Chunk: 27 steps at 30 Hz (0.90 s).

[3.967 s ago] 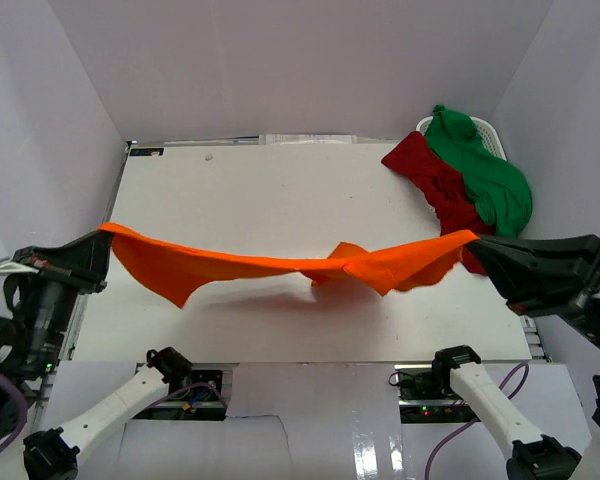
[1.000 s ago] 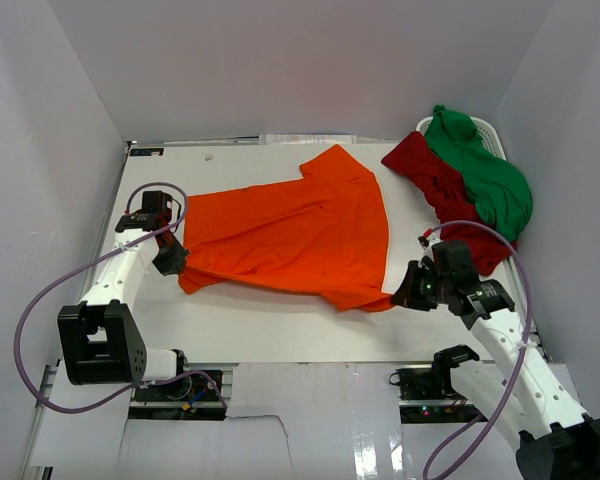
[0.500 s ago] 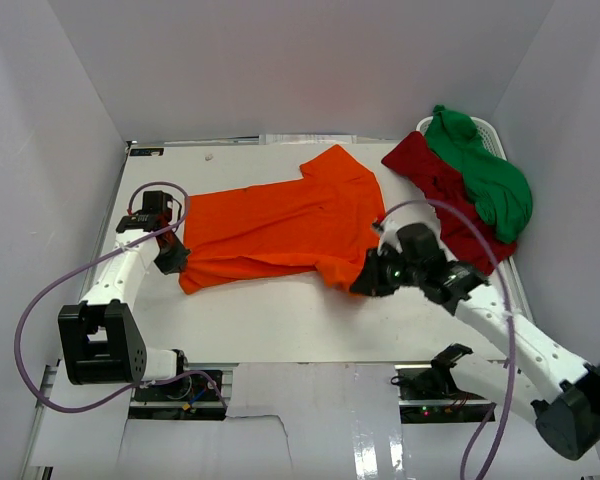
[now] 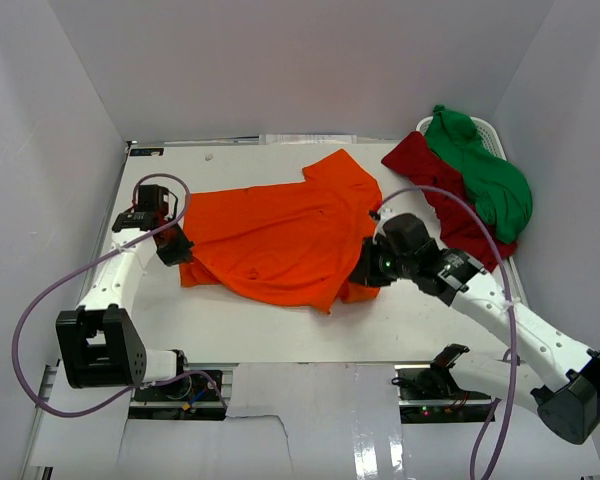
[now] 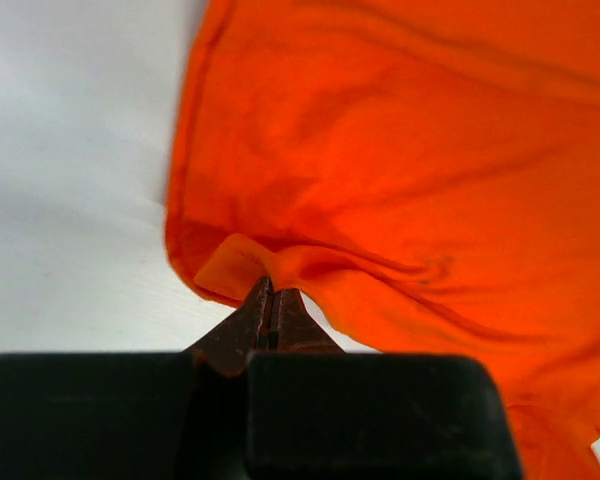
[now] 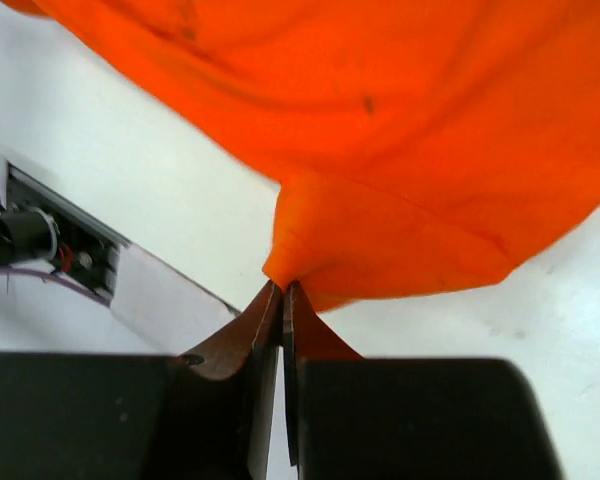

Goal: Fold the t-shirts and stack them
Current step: Flatten out the tshirt

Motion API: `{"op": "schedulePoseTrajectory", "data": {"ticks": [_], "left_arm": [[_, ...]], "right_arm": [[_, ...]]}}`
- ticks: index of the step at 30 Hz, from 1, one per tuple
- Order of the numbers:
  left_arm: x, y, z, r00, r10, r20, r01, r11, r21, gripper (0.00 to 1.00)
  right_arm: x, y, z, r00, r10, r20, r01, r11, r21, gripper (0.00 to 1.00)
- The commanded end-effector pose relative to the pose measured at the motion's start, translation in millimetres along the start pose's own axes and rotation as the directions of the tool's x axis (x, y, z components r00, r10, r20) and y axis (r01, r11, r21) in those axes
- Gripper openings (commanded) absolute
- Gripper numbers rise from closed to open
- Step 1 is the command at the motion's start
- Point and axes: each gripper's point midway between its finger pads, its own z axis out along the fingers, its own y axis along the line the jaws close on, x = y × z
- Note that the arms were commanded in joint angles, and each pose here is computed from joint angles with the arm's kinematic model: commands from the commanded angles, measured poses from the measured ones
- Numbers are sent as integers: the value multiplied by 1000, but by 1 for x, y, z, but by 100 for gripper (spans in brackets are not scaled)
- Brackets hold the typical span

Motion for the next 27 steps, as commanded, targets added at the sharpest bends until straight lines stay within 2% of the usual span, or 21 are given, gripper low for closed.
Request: {"op": "schedulePoseTrajectory", "data": {"ticks": [1, 4, 5, 7, 8, 9, 11, 12, 14, 16, 17, 18, 19, 20, 21, 22, 23, 24, 25, 26, 27], "left_arm": [[-48, -61, -72, 977, 33, 212, -99, 945, 310, 0], [-69, -81, -143, 917, -7, 398, -182, 881, 436, 0], [-75, -86, -170, 888, -28, 458, -215, 857, 468, 0], [-74, -90, -226, 821, -76, 566, -288, 801, 525, 0], [-71, -94, -250, 793, -92, 602, -332, 764, 554, 0], [-64, -93, -290, 728, -145, 670, -395, 711, 582, 0], [-45, -92, -336, 660, -189, 727, -491, 624, 608, 0], [-29, -84, -375, 585, -249, 772, -553, 573, 604, 0], [-13, -73, -414, 509, -305, 805, -604, 539, 586, 0], [2, -60, -440, 464, -336, 819, -625, 532, 572, 0], [7, -51, -457, 425, -361, 830, -627, 544, 558, 0], [7, -46, -463, 410, -370, 834, -619, 558, 552, 0], [4, -41, -469, 396, -384, 834, -604, 575, 552, 0], [1, -35, -476, 383, -414, 826, -588, 580, 564, 0], [-4, -33, -477, 371, -426, 825, -579, 588, 564, 0], [-11, -35, -472, 374, -425, 824, -567, 599, 566, 0], [-18, -40, -467, 393, -415, 821, -560, 600, 571, 0], [-28, -45, -458, 412, -401, 818, -534, 622, 573, 0], [-50, -64, -430, 480, -346, 806, -492, 655, 574, 0], [-59, -73, -411, 524, -304, 796, -469, 677, 567, 0], [-69, -82, -389, 560, -269, 784, -444, 701, 558, 0]], "right_arm": [[-88, 41, -46, 965, -150, 214, 154, 988, -4, 8], [-121, 78, -78, 934, -225, 278, 254, 965, -72, 8], [-140, 99, -105, 905, -241, 352, 295, 949, -108, 8], [-145, 124, -134, 870, -283, 404, 378, 908, -178, 8], [-148, 142, -157, 841, -294, 454, 428, 875, -225, 8], [-139, 160, -183, 819, -298, 490, 482, 821, -307, 8], [-128, 187, -236, 758, -282, 588, 575, 714, -398, 8], [-117, 199, -257, 744, -278, 607, 612, 649, -452, 8], [-100, 217, -312, 695, -257, 671, 681, 533, -502, 8], [-89, 224, -345, 670, -249, 700, 714, 475, -515, 8], [-80, 229, -363, 658, -246, 712, 733, 424, -532, 8], [-76, 235, -401, 601, -219, 769, 777, 386, -497, 8], [-74, 237, -420, 575, -205, 792, 794, 376, -478, 8], [-81, 236, -419, 590, -211, 779, 775, 419, -474, 8], [-81, 237, -461, 508, -168, 845, 811, 424, -404, 8], [-88, 234, -461, 513, -166, 843, 796, 459, -394, 8], [-115, 221, -435, 549, -173, 818, 720, 595, -358, 8], [-129, 212, -395, 620, -191, 761, 646, 675, -356, 8], [-121, 210, -377, 668, -199, 717, 623, 678, -391, 8], [-149, 183, -348, 670, -179, 720, 493, 833, -251, 8], [-147, 170, -310, 711, -208, 672, 426, 887, -176, 8]]}}
